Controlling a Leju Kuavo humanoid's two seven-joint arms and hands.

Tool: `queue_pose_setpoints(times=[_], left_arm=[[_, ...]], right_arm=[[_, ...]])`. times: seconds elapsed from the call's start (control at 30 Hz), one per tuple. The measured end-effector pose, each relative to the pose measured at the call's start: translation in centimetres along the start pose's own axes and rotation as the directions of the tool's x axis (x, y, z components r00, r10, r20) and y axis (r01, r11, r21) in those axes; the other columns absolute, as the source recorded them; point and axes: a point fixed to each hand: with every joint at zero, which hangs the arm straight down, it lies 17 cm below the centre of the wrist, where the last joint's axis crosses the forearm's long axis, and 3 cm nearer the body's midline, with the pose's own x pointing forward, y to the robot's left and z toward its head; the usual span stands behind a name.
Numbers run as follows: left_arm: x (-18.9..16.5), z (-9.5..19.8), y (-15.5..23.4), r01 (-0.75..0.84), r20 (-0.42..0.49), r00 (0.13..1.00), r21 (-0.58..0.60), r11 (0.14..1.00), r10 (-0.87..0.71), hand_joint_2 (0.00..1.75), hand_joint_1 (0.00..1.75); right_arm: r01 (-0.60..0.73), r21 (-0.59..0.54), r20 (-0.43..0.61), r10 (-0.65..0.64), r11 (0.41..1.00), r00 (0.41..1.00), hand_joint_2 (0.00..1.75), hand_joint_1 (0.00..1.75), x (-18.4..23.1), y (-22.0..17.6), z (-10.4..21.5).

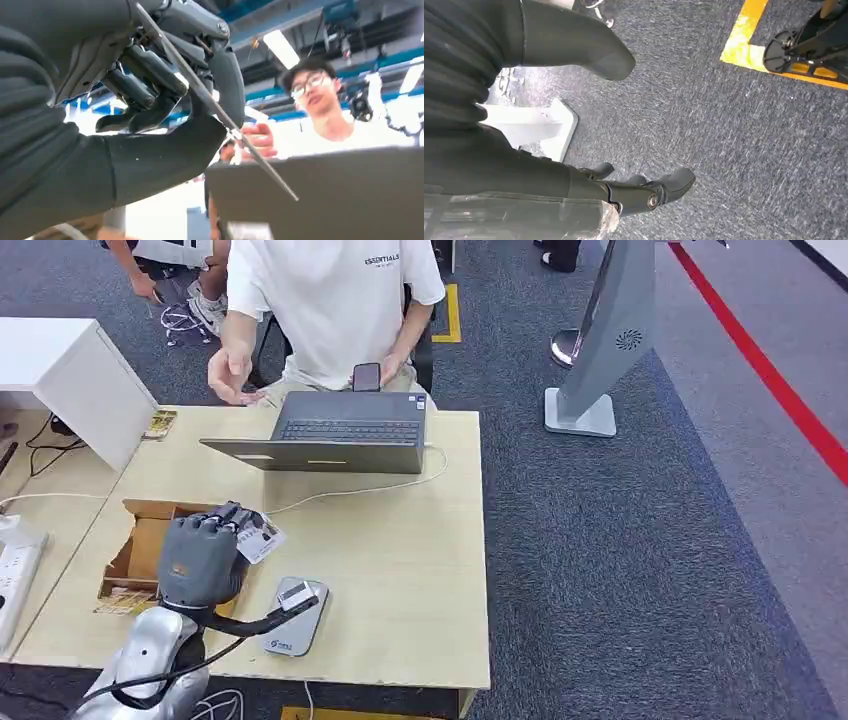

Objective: Pass the card to the sensor for recognition and then transmit it.

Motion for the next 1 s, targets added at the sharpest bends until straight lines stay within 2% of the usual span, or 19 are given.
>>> queue_pose_setpoints(times=[0.2, 0.33, 0.5, 0.6, 0.77, 0.8, 1.0], left_arm=[[-1.8, -6.3, 2.1, 0.047, 0.0, 0.999, 0.085, 0.995, -0.047, 1.75, 1.75], [-4.8, -10.9, 1.4, 0.154, -0.028, 0.988, 0.11, 0.982, -0.152, 1.75, 1.75], [-8.1, -15.8, 1.8, 0.233, -0.073, 0.971, 0.109, 0.966, -0.226, 1.75, 1.75], [-8.8, -17.6, 2.0, 0.255, -0.084, 0.965, 0.083, 0.963, -0.248, 1.75, 1.75], [-9.2, -18.8, 1.9, 0.267, -0.097, 0.961, 0.073, 0.961, -0.259, 1.75, 1.75], [-9.2, -18.9, 1.8, 0.265, -0.098, 0.961, 0.069, 0.962, -0.258, 1.75, 0.0], [-9.0, -19.1, 1.0, 0.217, -0.115, 0.971, 0.048, 0.975, -0.211, 1.75, 0.0]], right_arm=[[-0.038, 0.012, -0.008, 0.038, 0.999, 0.999, 1.75, 0.0, 1.2, 0.1, -0.1], [-0.08, 0.029, -0.014, 0.081, 0.996, 0.997, 1.75, 0.0, 2.7, 0.2, -0.2], [-0.127, 0.002, 0.044, 0.127, 0.992, 0.991, 1.75, 0.0, 7.1, -1.5, -0.5], [-0.143, -0.005, 0.06, 0.143, 0.99, 0.988, 1.75, 0.0, 8.9, -2.3, -0.5], [-0.159, -0.011, 0.063, 0.16, 0.987, 0.985, 1.75, 0.0, 9.5, -2.5, -0.5], [-0.161, -0.013, 0.064, 0.162, 0.987, 0.985, 1.75, 0.0, 9.5, -2.5, -0.5], [-0.163, -0.014, 0.067, 0.164, 0.986, 0.984, 1.75, 0.0, 9.6, -2.4, -0.5]])
